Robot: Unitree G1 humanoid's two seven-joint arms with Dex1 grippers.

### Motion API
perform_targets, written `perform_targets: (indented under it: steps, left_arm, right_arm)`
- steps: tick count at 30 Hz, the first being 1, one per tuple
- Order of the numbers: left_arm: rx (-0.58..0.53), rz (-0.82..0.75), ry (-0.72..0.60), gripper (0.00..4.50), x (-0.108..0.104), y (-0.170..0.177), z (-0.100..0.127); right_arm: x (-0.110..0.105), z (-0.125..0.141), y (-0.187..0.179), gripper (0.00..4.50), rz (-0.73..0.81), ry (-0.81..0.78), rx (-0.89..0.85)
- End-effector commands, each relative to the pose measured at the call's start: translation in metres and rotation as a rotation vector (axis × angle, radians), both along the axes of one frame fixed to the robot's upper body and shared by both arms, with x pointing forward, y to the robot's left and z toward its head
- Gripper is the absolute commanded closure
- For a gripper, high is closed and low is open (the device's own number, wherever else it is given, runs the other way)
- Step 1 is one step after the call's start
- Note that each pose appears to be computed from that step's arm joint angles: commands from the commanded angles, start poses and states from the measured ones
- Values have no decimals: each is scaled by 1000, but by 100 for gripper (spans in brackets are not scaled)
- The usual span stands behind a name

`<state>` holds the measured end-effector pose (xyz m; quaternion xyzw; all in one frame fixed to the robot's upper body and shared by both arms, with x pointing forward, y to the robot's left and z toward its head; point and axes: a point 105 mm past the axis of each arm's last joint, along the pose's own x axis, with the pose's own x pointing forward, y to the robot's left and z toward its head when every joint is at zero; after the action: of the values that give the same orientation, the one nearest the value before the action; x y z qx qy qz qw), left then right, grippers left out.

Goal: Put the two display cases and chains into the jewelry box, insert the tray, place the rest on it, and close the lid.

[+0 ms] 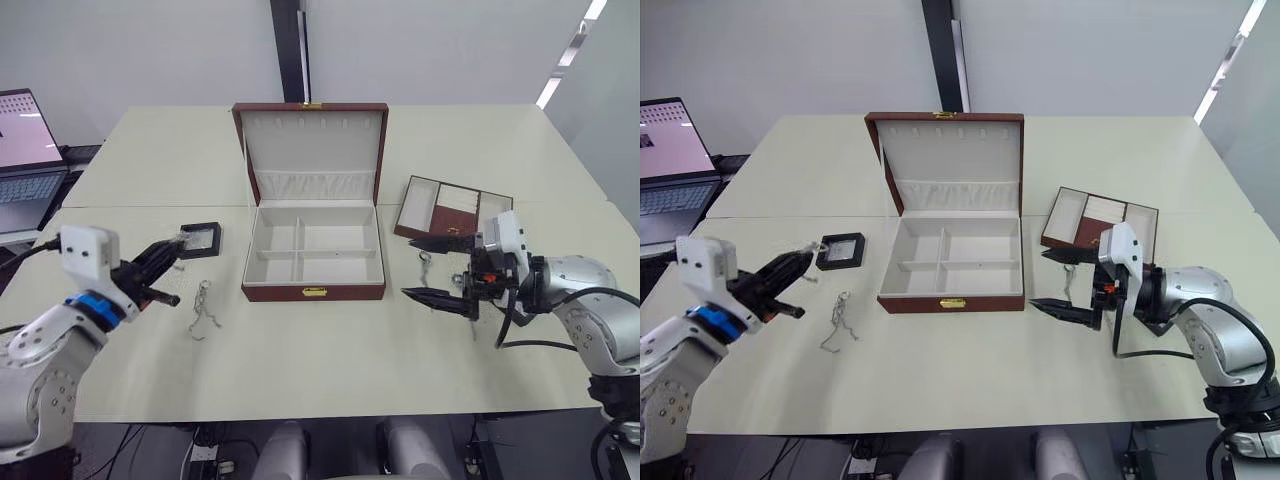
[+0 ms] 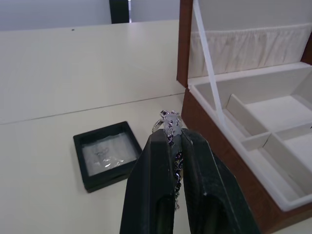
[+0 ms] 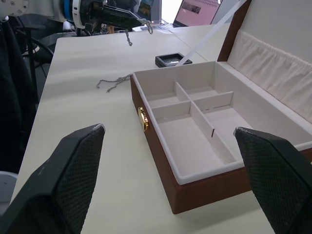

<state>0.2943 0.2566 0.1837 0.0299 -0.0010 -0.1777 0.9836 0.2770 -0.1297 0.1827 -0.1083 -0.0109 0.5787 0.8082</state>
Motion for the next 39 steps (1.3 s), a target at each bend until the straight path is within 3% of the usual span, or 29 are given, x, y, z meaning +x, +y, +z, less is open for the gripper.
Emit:
perform_targets:
  steps: [1,7,15,28,39]
  left_arm:
    - [38,-74,-67,448,10,-24,24]
    - [56,-212,-61,448,32,-71,24]
    - [65,-226,-110,448,66,-99,29]
    - [133,-125,-74,448,79,-83,-3]
    - [144,-95,-71,448,82,-83,-14]
  right_arm:
    - [-1,12,-9,0,-62,-45,35]
    - [-2,12,-17,0,-170,-60,66]
    - [-9,11,-19,0,-250,-58,92]
    - [-14,13,-23,0,-286,-43,91]
    - [-16,14,-23,0,-293,-34,88]
